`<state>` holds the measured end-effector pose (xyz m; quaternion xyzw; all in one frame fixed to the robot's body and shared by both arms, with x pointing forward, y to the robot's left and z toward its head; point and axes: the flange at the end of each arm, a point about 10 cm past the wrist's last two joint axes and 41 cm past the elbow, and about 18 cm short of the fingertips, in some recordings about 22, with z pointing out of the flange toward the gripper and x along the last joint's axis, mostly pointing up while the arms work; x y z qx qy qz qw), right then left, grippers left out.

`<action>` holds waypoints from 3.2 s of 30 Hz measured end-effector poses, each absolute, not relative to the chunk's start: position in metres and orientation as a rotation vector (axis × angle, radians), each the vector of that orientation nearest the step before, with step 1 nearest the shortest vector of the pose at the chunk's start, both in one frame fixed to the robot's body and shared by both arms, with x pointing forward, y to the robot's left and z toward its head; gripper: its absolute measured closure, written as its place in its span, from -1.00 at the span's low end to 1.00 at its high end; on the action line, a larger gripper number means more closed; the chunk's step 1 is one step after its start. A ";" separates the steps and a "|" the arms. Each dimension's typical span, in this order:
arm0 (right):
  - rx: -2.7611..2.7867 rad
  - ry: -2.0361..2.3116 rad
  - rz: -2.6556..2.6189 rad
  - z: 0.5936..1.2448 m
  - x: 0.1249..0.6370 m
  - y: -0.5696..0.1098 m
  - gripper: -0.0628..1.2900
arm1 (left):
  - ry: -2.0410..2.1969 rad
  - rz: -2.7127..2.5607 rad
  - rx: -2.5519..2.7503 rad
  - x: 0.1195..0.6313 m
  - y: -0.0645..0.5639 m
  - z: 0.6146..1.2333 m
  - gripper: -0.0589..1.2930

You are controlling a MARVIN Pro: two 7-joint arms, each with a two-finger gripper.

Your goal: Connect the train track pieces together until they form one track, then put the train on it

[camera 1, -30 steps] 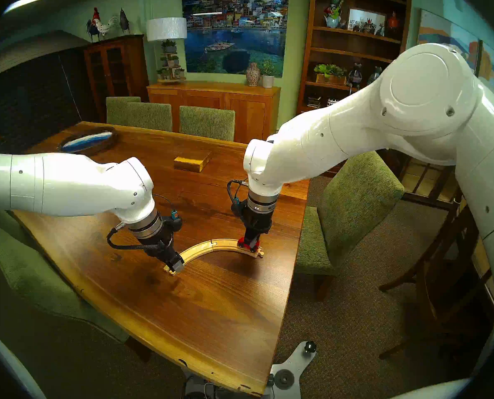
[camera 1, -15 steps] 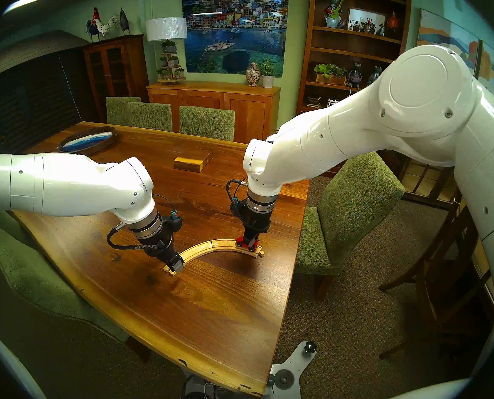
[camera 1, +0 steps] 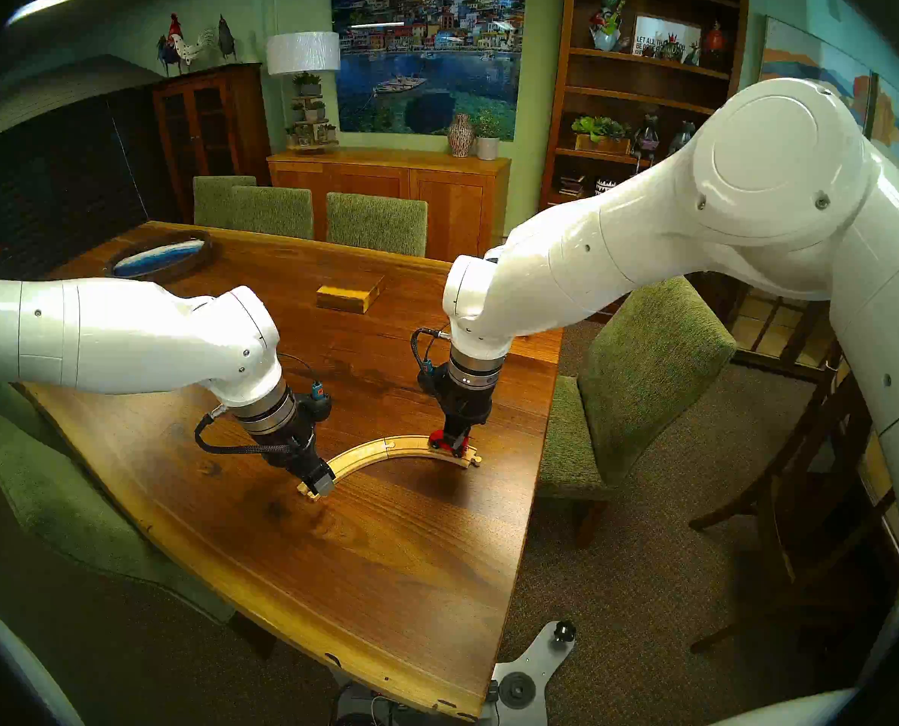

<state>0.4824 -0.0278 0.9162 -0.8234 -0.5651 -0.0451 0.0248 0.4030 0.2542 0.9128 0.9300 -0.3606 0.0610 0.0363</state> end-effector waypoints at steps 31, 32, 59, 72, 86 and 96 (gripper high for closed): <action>-2.525 -1.733 -0.235 0.914 0.476 -0.033 0.95 | -1.107 0.188 2.856 0.403 0.254 0.913 -0.91; -2.525 -1.730 -0.238 0.914 0.475 -0.033 0.95 | -1.107 0.188 2.856 0.403 0.254 0.913 -0.91; -2.525 -1.709 -0.273 0.916 0.467 -0.042 0.95 | -1.107 0.188 2.856 0.403 0.254 0.913 -0.91; -2.532 -1.737 -0.258 0.927 0.465 -0.047 0.95 | -1.108 0.188 2.856 0.403 0.254 0.913 -0.91; -2.528 -1.765 -0.271 0.929 0.469 -0.048 0.95 | -1.107 0.188 2.856 0.403 0.254 0.913 -0.91; -2.430 -1.857 -0.278 0.924 0.458 -0.044 0.95 | -1.107 0.188 2.856 0.403 0.254 0.913 -0.91</action>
